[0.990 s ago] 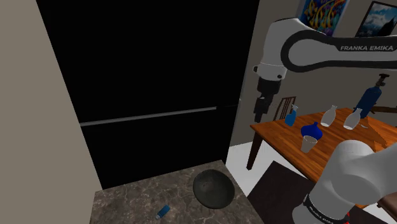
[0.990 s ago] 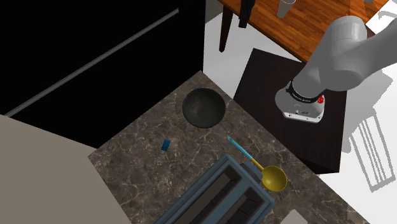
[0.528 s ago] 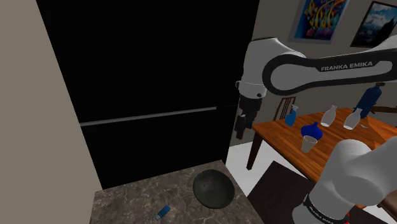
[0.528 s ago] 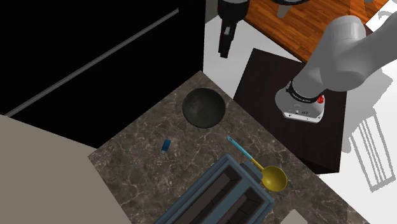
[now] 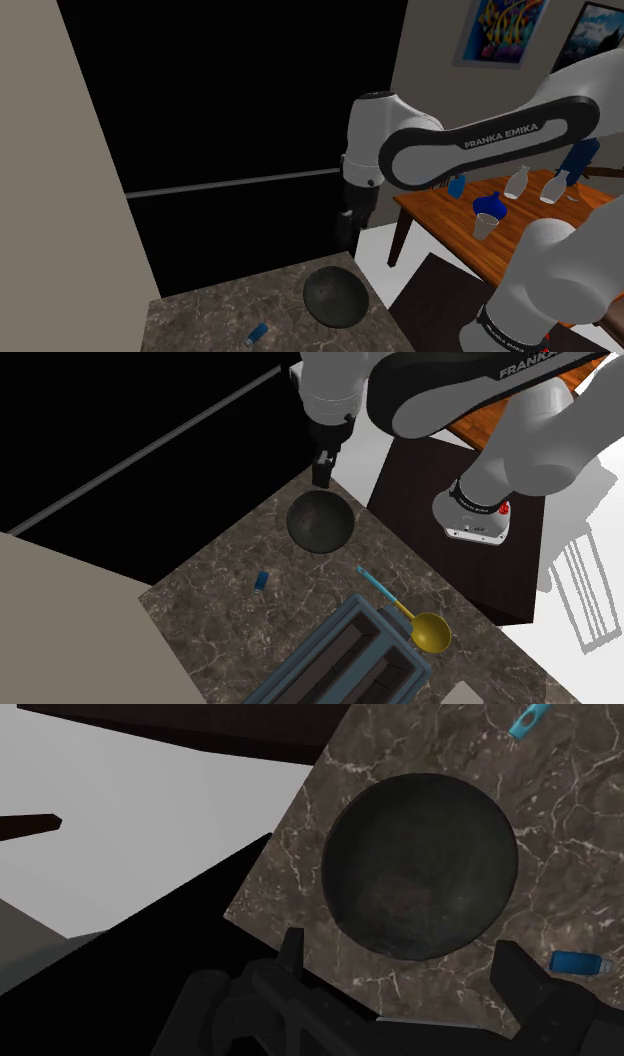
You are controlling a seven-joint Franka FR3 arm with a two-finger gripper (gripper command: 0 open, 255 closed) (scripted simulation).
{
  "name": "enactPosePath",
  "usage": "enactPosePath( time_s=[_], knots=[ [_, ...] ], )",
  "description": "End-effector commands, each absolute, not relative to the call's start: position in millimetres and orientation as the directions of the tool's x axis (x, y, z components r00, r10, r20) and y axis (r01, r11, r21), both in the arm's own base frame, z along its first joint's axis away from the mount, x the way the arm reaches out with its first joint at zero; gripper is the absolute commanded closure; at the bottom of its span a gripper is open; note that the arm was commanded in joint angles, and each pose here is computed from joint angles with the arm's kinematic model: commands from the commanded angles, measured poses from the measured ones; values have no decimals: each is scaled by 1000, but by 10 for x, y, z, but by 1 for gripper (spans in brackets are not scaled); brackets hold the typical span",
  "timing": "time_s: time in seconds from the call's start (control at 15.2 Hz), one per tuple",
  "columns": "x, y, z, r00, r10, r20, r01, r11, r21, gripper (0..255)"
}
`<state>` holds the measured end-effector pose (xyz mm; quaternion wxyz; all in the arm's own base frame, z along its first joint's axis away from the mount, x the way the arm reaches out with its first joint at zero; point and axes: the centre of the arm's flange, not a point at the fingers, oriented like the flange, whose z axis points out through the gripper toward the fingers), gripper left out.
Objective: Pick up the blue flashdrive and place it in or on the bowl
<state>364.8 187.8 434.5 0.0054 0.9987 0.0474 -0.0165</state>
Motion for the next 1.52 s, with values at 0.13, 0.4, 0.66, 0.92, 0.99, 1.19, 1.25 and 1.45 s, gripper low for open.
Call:
enactPosePath(
  time_s=[0.13, 0.4, 0.66, 0.92, 0.99, 1.19, 1.25, 1.45],
  knots=[
    [3790, 2301, 4026, 996, 89, -30, 89, -996, 7, 0],
    [3923, 2713, 3729, 996, 84, -27, 84, -996, 5, 0],
    [4059, 3124, 3432, 997, 80, -25, 80, -997, 4, 0],
    [4197, 3535, 3136, 997, 75, -22, 75, -997, 3, 0],
    [4232, 3638, 3063, 997, 74, -22, 74, -997, 2, 0],
    [4338, 3946, 2842, 997, 70, -20, 70, -998, 2, 0],
    [4374, 4049, 2768, 997, 69, -19, 69, -998, 1, 0],
    [4474, 4332, 2566, 998, 65, -17, 65, -998, 0, 0]
  ],
)
